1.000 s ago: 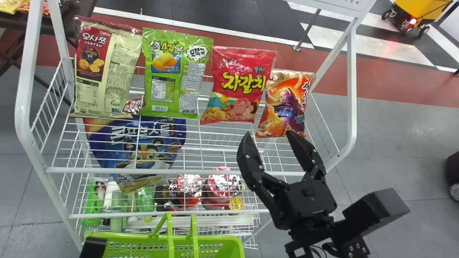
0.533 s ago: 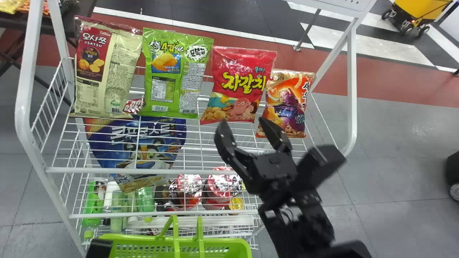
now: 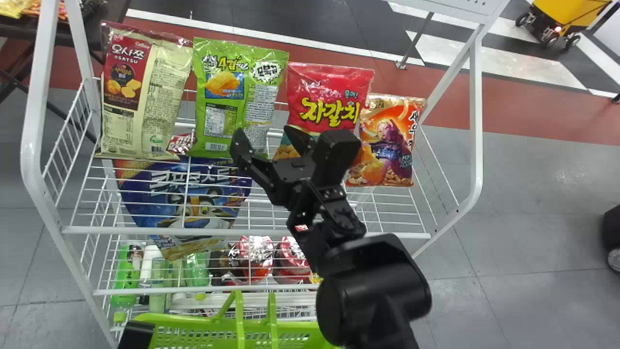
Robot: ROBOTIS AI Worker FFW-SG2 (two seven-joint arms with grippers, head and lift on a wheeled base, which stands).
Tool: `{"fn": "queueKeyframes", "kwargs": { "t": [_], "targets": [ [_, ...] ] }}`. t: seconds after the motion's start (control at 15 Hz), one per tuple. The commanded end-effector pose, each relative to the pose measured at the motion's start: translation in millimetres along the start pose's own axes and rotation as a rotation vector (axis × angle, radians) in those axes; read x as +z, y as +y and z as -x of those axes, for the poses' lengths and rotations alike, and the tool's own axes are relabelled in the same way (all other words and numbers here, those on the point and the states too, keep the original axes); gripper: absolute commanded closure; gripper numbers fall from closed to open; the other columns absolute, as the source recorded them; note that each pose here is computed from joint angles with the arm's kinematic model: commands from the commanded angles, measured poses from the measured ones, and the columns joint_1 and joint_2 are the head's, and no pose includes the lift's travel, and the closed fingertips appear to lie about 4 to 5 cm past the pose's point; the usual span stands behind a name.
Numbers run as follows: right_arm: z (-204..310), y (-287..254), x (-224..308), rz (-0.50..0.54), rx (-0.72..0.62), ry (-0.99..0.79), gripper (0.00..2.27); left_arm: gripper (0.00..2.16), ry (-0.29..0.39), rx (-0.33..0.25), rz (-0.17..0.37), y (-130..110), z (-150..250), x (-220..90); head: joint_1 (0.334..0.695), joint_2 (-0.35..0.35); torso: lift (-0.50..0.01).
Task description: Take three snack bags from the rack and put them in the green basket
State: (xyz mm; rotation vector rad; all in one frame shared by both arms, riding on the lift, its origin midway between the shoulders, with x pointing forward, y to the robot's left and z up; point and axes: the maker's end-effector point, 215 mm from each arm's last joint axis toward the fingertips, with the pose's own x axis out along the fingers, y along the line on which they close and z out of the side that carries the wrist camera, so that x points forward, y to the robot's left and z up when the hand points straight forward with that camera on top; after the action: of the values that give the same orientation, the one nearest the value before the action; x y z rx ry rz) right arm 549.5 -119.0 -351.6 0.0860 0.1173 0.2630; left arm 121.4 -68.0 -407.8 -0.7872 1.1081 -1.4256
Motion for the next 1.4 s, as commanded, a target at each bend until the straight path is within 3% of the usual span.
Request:
{"fn": "queueKeyframes", "kwargs": {
  "t": [0.0,0.53,0.6,0.67,0.73,0.8,1.07,1.33],
  "targets": [
    [-26.1,1.6,-1.5,0.036,-0.006,-0.001,0.14,1.80,0.009,0.000,-0.012,-0.4,-1.1,-0.5,0.695,-0.327,-0.007],
    [-66.4,-12.1,-7.1,0.038,-0.019,0.031,0.19,1.80,0.037,-0.002,-0.031,-1.2,-2.1,-1.4,0.695,-0.285,-0.007],
    [-68.2,-10.5,-7.7,0.037,-0.004,0.041,0.36,1.80,0.038,-0.002,-0.032,-1.1,-2.4,-1.0,0.695,-0.284,-0.007],
    [-70.1,-3.9,-8.4,0.036,0.029,0.052,0.86,1.80,0.039,-0.001,-0.032,-0.8,-2.1,-1.5,0.695,-0.282,-0.007],
    [-69.8,-0.2,-9.1,0.038,0.038,0.053,1.55,1.80,0.038,-0.002,-0.034,-1.1,-2.0,-0.8,0.695,-0.272,-0.007],
    [-69.6,2.8,-8.9,0.033,0.054,0.053,1.79,1.80,0.039,0.000,-0.033,-0.4,-1.7,-0.8,0.695,-0.267,-0.007],
    [-69.7,1.0,-12.2,0.022,0.112,0.083,2.14,1.80,0.043,-0.002,-0.036,-1.5,-3.4,-1.2,0.695,-0.251,-0.007],
    [-61.1,-2.8,-8.7,0.008,0.122,0.047,2.19,1.80,0.042,-0.001,-0.038,-1.9,-3.7,-0.5,0.695,-0.264,-0.007]
  ]
}}
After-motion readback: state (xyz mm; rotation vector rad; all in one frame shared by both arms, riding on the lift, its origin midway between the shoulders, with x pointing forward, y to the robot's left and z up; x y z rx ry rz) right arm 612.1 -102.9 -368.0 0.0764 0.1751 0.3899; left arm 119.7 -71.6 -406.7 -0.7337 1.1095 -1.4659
